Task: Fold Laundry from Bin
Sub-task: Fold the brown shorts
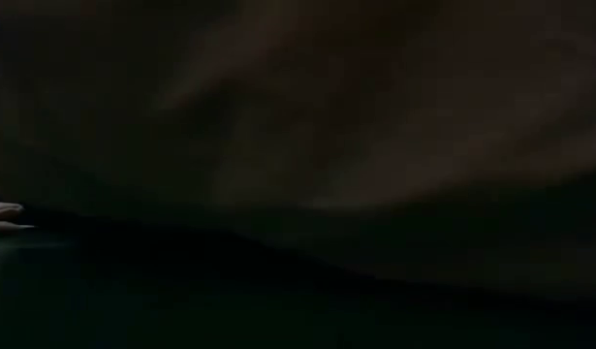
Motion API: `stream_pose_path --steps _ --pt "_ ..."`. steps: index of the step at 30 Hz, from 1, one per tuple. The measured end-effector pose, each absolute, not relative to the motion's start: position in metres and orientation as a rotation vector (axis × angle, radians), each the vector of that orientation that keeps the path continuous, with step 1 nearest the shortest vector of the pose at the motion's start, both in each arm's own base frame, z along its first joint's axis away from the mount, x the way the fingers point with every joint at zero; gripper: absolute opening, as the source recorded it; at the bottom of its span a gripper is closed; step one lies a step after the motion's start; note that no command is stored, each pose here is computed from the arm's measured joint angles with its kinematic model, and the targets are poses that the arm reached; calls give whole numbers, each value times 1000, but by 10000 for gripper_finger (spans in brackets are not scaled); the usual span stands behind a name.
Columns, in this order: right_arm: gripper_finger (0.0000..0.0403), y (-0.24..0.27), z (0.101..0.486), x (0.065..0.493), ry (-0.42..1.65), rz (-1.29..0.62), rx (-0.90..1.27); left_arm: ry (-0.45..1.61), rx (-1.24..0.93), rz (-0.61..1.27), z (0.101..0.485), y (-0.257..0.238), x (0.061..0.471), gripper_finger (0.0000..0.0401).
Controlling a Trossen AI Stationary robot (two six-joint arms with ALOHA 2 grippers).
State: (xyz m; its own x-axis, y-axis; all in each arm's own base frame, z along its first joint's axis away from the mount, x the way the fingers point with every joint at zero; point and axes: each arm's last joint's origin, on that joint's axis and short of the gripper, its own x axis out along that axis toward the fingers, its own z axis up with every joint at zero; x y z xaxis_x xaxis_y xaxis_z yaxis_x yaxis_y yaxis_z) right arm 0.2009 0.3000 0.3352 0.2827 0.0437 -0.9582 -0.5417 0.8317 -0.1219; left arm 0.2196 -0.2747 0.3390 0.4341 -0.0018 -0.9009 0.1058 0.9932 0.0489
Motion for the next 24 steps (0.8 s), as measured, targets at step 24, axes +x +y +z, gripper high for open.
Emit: stream_pose_path --steps 24 --pt "0 155 369 178 1250 237 -521 1149 298 353 318 -216 243 10"
